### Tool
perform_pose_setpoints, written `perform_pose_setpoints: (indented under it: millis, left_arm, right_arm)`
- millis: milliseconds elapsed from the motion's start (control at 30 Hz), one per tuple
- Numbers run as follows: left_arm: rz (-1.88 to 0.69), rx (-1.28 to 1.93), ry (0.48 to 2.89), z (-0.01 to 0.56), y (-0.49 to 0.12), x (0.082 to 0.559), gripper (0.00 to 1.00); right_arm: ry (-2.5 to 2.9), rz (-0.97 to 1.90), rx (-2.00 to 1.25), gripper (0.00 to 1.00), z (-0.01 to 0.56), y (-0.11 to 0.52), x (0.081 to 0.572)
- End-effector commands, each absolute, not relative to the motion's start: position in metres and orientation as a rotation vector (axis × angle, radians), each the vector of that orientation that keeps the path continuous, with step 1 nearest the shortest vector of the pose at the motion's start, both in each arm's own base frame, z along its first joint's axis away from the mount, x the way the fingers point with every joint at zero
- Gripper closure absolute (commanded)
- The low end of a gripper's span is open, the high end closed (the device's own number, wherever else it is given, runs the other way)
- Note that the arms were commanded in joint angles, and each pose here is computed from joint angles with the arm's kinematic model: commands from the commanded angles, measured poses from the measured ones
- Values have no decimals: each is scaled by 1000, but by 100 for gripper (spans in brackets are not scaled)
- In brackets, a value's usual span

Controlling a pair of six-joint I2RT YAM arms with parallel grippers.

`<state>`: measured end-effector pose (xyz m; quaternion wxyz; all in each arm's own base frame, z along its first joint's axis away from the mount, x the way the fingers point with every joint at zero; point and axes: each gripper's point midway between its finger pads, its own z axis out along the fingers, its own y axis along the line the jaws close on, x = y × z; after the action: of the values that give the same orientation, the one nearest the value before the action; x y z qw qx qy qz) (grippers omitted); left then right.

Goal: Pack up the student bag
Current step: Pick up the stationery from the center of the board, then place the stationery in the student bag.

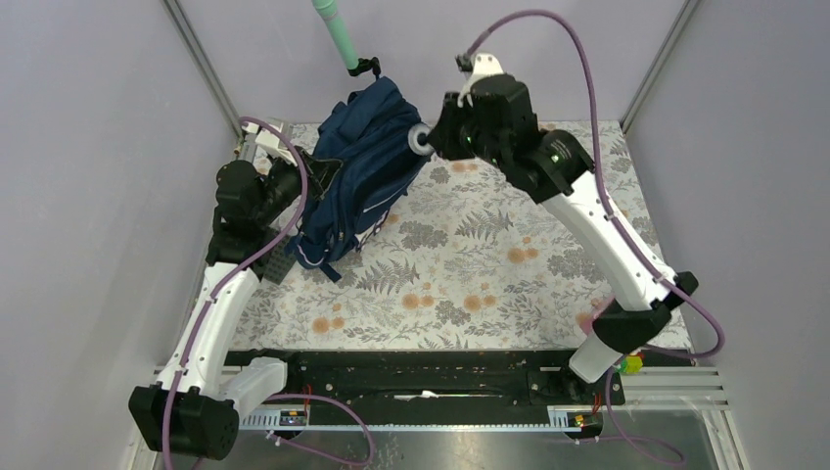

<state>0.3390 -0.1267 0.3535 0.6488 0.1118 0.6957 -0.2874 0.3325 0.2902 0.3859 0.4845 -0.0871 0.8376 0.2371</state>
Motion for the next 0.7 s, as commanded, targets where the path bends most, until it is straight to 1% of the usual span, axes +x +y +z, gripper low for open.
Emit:
perform_pose_setpoints:
  millis: [0,133,300,667]
  left_arm:
    - [-671,310,1421,393,-135,335,100]
    - [-667,298,1419,395,-133,335,100]
    - [-680,277,1423,396,-133,336,100]
    - [-680,266,1424,396,-132,336,100]
  right_arm:
    - [2011,616,-276,88,398,322,356]
    - [2033,640,-304,89,393,344,367]
    - [2075,624,-329,89,362,357,366]
    - [2125,624,-322,89,309,360,359]
